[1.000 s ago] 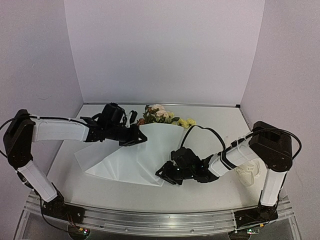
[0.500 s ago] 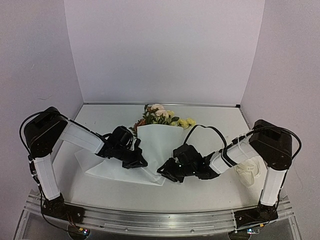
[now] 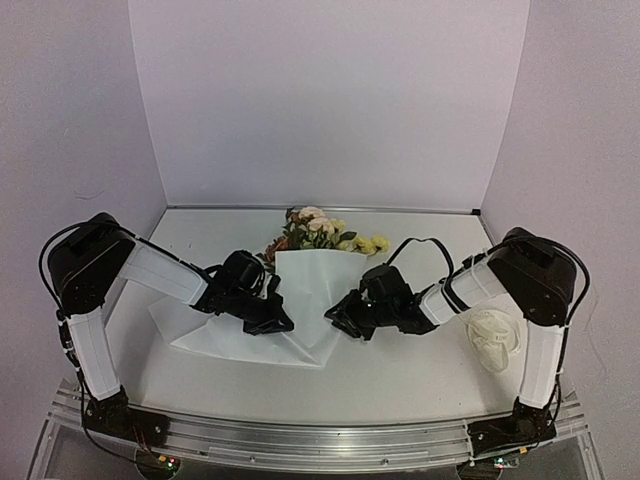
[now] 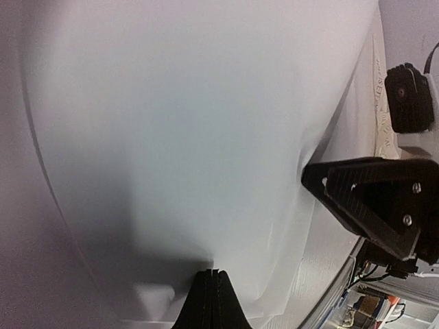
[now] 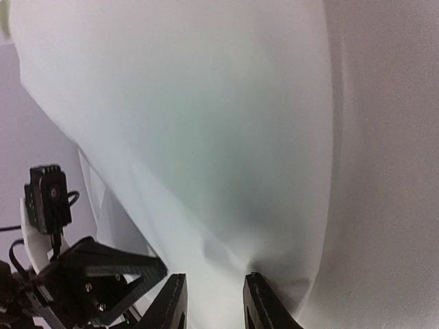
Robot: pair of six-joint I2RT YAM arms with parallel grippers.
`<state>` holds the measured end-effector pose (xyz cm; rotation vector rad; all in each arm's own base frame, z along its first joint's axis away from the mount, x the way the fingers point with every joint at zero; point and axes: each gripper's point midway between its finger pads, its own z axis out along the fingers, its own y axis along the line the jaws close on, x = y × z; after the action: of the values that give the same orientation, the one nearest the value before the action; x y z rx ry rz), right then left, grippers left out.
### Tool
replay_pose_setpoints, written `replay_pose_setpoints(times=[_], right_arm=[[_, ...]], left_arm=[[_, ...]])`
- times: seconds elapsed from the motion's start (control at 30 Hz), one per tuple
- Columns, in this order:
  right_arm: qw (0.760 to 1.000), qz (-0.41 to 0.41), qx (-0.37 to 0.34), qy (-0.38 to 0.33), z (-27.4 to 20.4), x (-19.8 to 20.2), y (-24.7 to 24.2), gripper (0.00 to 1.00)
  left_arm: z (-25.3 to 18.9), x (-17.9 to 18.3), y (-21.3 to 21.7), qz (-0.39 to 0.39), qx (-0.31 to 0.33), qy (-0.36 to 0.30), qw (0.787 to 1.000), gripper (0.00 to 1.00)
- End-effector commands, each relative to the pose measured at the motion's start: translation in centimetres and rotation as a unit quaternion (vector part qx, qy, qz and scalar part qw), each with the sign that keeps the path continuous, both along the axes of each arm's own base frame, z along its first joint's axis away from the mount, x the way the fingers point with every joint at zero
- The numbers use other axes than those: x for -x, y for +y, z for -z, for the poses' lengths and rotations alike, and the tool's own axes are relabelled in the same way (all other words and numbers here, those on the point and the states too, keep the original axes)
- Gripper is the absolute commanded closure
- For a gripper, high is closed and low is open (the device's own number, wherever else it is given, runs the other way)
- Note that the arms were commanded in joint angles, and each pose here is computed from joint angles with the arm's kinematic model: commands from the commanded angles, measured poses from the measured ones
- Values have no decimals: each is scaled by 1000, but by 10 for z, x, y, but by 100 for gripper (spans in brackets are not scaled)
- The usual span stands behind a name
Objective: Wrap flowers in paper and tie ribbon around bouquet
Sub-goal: Press the fold line on the 2/3-folded wrapping paper.
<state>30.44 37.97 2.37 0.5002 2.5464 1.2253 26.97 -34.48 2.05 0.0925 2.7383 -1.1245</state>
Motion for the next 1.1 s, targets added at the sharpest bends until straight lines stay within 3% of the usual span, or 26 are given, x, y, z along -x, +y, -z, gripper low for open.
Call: replay_pose_setpoints(times=[0.0,0.47,0.73,0.93,1.07], right_arm=[[999,31,-18,0,3,-36,-5,70],[991,128,-35,1,4,-138,-64,70],[990,141,-12,5,3,-185,-88,69],[993,115,21,-23,-39,-200,-103,66],[995,77,40,-50,-81,-187,-96,61]], left_arm=[[31,9,25,-8,-66,34,997,100],[28,11,28,-1,-73,31,997,100],[23,10,26,-1,-66,27,997,100],[7,5,18,1,-48,11,999,100],[-19,-3,10,-4,-20,-14,1000,95]])
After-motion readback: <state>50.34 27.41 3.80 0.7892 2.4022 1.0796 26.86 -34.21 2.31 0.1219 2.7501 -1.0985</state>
